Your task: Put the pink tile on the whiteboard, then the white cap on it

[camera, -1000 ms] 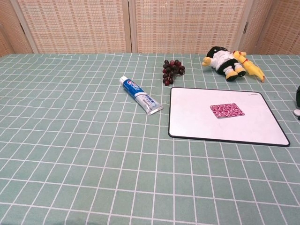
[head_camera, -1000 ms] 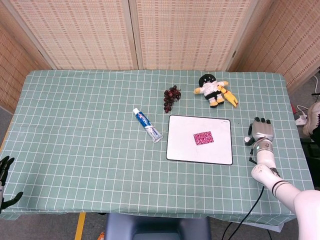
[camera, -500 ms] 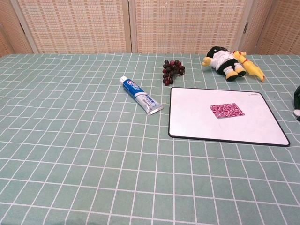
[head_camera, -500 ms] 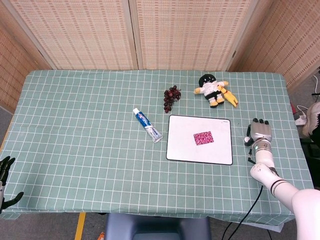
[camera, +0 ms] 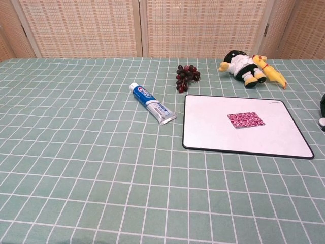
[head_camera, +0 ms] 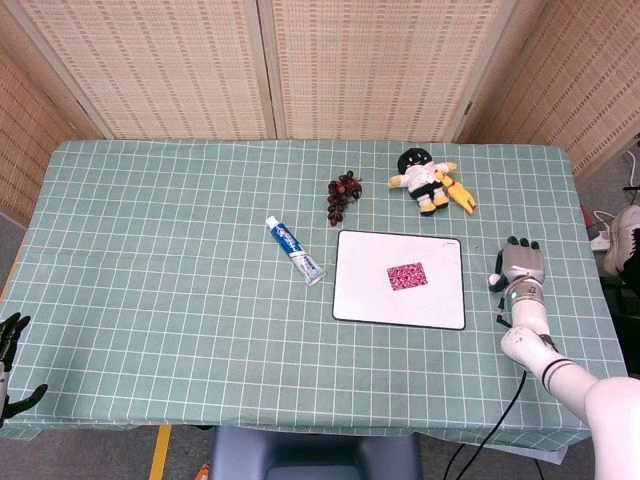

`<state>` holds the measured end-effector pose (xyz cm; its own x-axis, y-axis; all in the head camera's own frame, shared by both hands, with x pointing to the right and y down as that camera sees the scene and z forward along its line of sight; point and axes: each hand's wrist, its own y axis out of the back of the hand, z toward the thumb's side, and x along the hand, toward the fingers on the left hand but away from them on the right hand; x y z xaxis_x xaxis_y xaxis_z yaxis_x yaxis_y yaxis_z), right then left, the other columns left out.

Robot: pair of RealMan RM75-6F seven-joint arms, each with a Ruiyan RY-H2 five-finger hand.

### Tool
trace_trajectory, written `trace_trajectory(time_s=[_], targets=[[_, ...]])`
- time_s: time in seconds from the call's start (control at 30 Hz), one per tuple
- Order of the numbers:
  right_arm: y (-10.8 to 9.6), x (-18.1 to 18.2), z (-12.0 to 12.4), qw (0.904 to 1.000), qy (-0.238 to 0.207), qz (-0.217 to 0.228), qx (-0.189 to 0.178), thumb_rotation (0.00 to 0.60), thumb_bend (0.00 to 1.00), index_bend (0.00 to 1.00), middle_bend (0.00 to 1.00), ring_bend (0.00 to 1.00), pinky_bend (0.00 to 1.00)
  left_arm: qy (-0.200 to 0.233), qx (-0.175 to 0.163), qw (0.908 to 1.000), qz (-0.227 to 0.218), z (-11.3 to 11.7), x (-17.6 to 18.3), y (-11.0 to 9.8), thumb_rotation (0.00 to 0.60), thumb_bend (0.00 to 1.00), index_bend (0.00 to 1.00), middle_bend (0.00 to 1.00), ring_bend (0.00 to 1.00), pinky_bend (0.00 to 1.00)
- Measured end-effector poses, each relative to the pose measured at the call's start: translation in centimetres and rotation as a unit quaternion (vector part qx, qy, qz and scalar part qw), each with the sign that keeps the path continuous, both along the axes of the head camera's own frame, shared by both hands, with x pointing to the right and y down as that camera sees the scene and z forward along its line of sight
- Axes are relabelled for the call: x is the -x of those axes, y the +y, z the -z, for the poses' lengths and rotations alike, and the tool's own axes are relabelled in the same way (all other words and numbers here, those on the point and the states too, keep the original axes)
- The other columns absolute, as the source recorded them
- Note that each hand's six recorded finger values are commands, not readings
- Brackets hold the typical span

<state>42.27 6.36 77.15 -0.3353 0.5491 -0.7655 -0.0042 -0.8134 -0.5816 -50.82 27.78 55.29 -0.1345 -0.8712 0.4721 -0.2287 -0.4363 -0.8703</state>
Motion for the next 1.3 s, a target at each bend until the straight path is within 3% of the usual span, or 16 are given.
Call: trace_trajectory(time_s=[0.4, 0.73, 1.03, 1.3], targets=[[-1.0, 1.2, 0.6, 0.9994, -0.026, -0.002, -0.022, 0.6, 0.21, 0.64, 0.05, 0.0, 0.02, 0.002, 0.001, 1.0, 0.0, -0.1, 0.0, 0.0, 0.6, 0.16, 0.0, 0.0, 0.0, 0.0], [-3.4, 6.9, 2.6, 0.9931, -0.089, 0.044, -0.063, 0.6, 0.22, 0.65, 0.05, 0.0, 0.02, 0.005, 0.002, 1.0, 0.003, 0.0, 0.0, 0.0, 0.6, 0.16, 0.0, 0.0, 0.0, 0.0], [-1.6, 14.8, 0.2, 0.9874, -0.136, 0.073, -0.034, 0.6, 0.22, 0.65, 0.05, 0.0, 0.02, 0.009, 0.005, 0.9999, 0.009, -0.1, 0.3, 0.0, 0.6, 0.16, 0.0, 0.0, 0.0, 0.0], [-1.2, 16.1, -0.5, 0.9875, -0.133, 0.078, -0.03, 0.6, 0.22, 0.65, 0.05, 0.0, 0.02, 0.011, 0.003, 0.9999, 0.009, 0.0, 0.3, 0.0, 0.6, 0.16, 0.0, 0.0, 0.0, 0.0]])
